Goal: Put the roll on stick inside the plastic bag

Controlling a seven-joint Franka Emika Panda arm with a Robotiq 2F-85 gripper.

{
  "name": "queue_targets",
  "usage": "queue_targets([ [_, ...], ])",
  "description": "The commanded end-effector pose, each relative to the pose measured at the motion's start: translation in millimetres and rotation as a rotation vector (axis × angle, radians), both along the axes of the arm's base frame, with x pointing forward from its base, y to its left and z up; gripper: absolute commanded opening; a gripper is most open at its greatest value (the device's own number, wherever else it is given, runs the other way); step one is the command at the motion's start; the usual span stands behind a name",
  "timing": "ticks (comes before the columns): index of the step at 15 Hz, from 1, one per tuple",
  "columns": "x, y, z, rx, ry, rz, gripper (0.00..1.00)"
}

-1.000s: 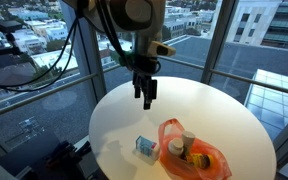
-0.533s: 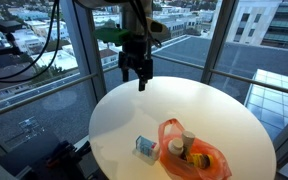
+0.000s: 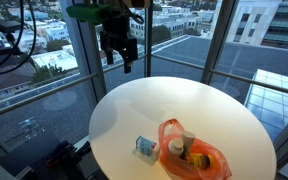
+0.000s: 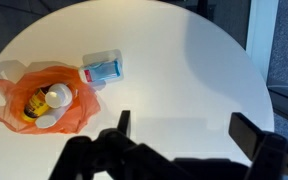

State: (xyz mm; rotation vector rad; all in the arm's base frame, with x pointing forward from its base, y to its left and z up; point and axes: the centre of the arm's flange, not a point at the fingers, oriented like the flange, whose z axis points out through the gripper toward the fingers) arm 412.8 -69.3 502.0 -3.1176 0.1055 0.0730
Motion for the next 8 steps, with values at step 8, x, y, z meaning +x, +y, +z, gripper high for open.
queue_targets([
  [8,-14.3,9.9,7.0,0.026,0.000,0.000,1.00],
])
